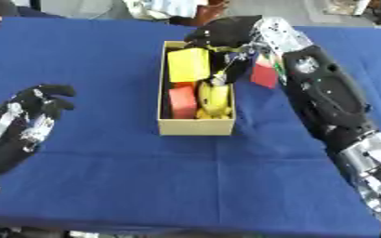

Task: Pick up objects on the table and place them in the box.

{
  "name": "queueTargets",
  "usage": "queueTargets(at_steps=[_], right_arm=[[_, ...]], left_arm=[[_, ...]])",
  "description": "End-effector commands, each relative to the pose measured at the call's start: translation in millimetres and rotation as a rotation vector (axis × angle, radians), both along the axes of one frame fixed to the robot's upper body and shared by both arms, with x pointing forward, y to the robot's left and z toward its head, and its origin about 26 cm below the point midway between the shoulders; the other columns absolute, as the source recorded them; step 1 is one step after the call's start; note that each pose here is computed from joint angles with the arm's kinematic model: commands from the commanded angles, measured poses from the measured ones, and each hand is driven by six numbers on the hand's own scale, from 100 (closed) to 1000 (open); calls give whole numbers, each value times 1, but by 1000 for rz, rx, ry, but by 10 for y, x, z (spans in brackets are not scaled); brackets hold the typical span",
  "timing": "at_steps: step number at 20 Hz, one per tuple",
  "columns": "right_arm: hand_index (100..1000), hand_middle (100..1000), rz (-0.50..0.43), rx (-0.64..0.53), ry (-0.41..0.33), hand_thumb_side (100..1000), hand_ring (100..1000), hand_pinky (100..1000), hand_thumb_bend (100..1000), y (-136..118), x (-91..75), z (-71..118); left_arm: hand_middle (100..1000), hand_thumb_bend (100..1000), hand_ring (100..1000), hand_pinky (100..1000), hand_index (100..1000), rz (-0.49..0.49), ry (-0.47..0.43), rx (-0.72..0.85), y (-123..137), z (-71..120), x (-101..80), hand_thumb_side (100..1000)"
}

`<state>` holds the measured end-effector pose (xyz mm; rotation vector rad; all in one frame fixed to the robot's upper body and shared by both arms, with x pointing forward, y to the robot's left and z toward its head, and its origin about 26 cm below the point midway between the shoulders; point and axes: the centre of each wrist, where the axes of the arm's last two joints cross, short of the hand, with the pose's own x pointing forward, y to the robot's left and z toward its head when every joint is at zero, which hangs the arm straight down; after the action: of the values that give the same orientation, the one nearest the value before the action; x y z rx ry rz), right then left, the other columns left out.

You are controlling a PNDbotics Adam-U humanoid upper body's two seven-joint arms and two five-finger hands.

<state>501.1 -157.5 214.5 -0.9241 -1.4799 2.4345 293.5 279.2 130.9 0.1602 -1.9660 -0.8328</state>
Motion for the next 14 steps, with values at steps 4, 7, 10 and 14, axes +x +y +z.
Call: queueTargets(at_steps=[4,7,10,14], right_arm=[[1000,1000,17,82,31,615,1000,934,100,-430,10,244],[1000,1000,1,139,81,607,1000,928,100,-599,1,239],[1000,1000,-24,182,125,600,1000,926,100,-725,-17,238],[1000,1000,-36,203,154,600,1000,926,100,-758,-41,281]], left_arm=[[744,100,713,840,843,21,-22,13,71,64,-8,796],[744,100,713,840,843,25,-23,13,79,63,-11,796],[745,100,713,840,843,30,-24,12,87,62,-13,795],[745,100,713,840,843,30,-24,12,87,61,-14,795]])
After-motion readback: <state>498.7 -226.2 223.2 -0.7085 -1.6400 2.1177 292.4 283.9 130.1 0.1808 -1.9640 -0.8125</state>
